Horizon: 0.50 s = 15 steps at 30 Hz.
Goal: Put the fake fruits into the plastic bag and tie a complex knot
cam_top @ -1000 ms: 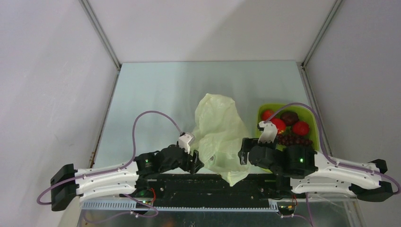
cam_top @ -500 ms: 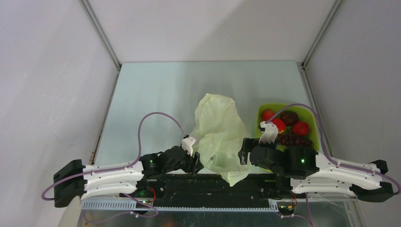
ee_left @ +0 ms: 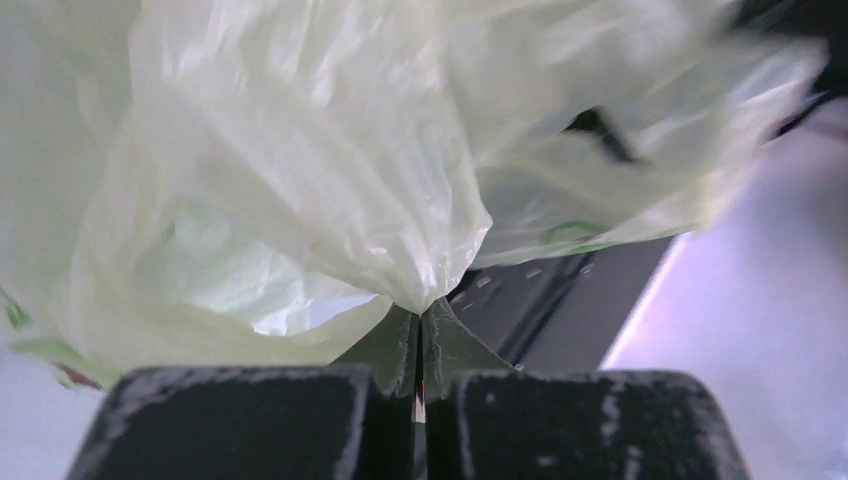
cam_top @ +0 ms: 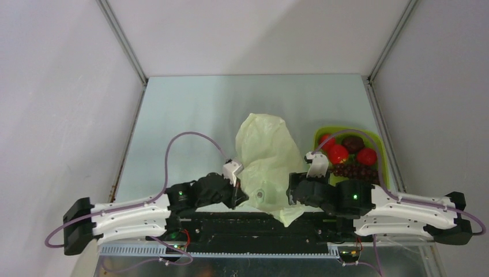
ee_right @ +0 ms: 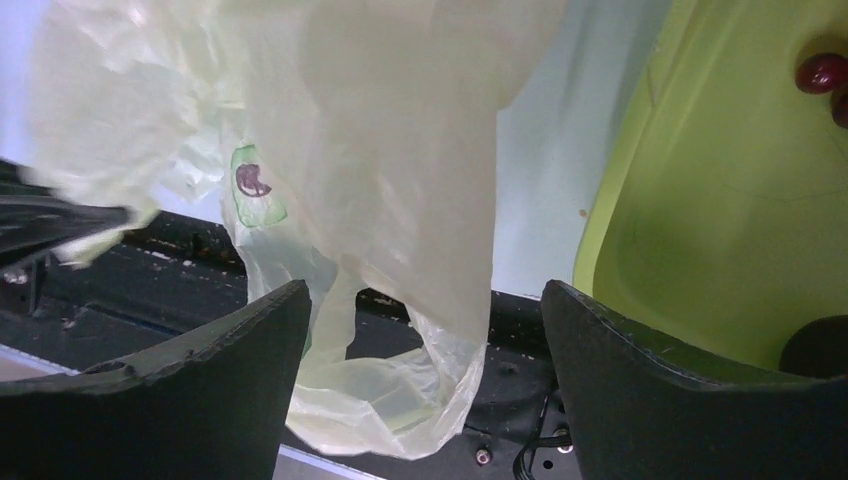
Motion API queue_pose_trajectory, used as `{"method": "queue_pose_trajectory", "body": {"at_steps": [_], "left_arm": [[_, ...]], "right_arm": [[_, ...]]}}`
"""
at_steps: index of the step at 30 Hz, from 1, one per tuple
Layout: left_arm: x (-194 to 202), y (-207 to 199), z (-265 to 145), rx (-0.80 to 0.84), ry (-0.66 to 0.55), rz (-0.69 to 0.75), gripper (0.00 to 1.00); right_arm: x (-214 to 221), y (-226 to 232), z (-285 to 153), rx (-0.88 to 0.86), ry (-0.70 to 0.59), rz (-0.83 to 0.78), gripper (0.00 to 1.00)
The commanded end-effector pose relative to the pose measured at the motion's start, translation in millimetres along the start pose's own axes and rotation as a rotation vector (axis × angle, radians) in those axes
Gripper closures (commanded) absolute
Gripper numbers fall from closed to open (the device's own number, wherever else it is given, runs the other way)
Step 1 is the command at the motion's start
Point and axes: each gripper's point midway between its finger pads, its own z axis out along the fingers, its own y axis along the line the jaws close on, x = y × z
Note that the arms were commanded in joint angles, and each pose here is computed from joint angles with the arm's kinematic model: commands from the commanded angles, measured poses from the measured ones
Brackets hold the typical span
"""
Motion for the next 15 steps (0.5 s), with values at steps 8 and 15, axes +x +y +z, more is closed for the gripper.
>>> {"method": "queue_pose_trajectory", "body": {"at_steps": [8, 15], "left_arm": [[-140.9, -96.9, -81.3, 0.234, -0.265, -0.140, 1.00], [-182.2, -106.8, -99.3, 0.367, -0.417, -0.386, 1.00]], "right_arm": [[-27.0, -13.1, 20.7, 0.109, -0.091, 0.018, 0.06], [-71.4, -48.9, 28.9, 0.181, -0.144, 0.034, 0.01]]}}
